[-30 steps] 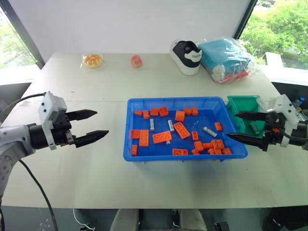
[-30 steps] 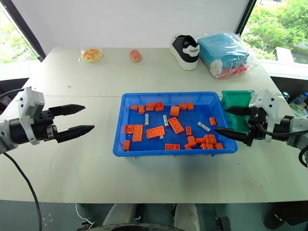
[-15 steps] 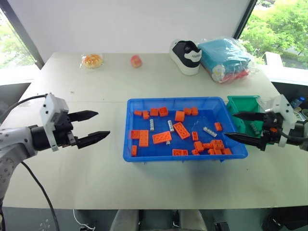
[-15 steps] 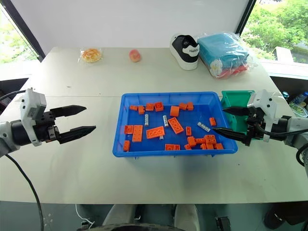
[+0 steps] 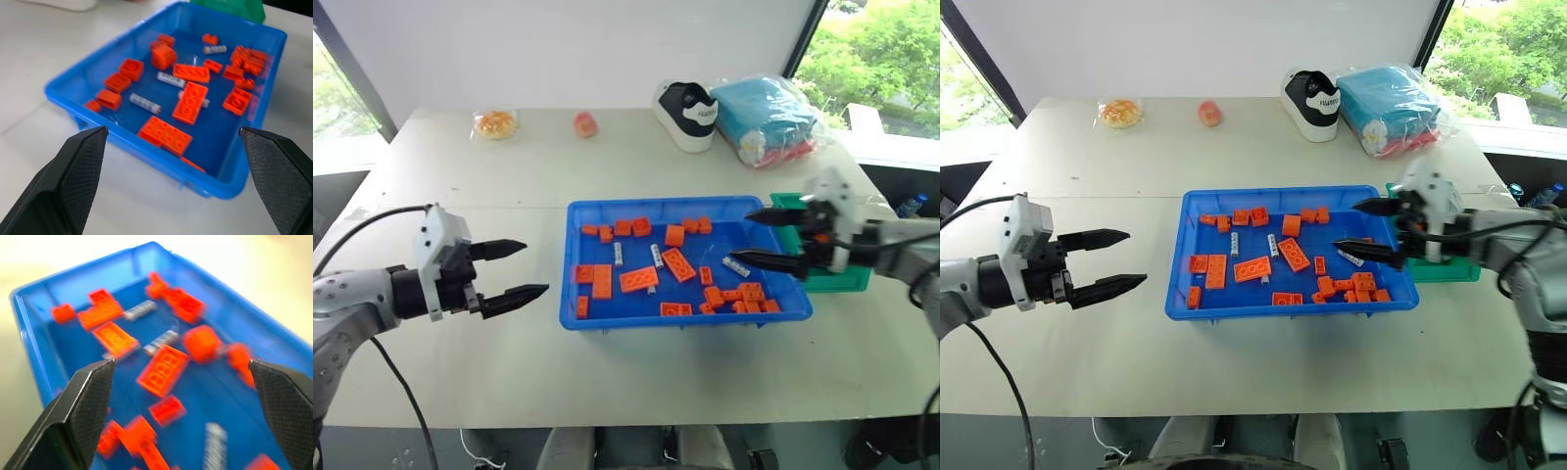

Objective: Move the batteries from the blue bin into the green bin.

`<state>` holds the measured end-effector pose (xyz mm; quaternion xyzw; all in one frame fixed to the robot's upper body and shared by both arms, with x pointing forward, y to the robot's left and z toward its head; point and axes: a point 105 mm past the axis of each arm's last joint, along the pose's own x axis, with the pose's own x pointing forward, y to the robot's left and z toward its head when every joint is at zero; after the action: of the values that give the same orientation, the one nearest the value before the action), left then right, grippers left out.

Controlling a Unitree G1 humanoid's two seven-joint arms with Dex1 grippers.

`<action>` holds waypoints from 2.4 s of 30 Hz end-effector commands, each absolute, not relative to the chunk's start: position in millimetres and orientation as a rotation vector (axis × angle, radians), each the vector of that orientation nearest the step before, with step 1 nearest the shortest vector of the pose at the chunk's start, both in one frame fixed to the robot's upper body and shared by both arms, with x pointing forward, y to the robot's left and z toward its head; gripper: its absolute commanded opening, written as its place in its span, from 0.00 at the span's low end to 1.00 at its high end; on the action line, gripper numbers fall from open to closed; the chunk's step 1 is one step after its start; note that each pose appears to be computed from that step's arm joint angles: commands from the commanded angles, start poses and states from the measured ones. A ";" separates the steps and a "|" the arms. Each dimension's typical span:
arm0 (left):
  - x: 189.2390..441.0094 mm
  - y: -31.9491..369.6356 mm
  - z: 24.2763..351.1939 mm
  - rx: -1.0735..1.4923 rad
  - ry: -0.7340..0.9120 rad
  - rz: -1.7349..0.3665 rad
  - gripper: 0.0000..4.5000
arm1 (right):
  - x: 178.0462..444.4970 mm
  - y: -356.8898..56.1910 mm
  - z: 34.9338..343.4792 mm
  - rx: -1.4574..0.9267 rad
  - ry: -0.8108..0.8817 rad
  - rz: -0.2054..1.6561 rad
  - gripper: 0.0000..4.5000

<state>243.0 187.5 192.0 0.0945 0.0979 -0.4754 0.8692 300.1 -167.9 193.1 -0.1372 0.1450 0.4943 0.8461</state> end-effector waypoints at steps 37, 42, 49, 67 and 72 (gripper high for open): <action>248.5 182.6 220.9 0.198 0.092 -0.960 1.00 | 373.6 -6.1 101.3 -0.174 0.608 0.926 0.61; 250.6 183.4 222.6 0.200 0.093 -0.963 1.00 | 368.8 -8.3 102.7 -0.180 0.597 0.942 0.05; 256.7 181.3 223.4 0.201 0.093 -0.988 1.00 | 364.5 -20.7 129.8 -0.177 0.518 0.952 0.02; 262.7 157.3 214.4 0.171 0.087 -1.095 1.00 | 346.4 -282.7 225.5 -0.153 0.388 0.239 0.02; 265.0 154.5 215.3 0.173 0.082 -1.105 1.00 | 346.9 -289.4 217.8 -0.265 0.392 0.195 0.44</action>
<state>264.9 155.4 207.8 0.0725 0.0575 -0.5225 0.8476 346.3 -289.1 198.1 -0.0937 0.2293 0.1040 0.9632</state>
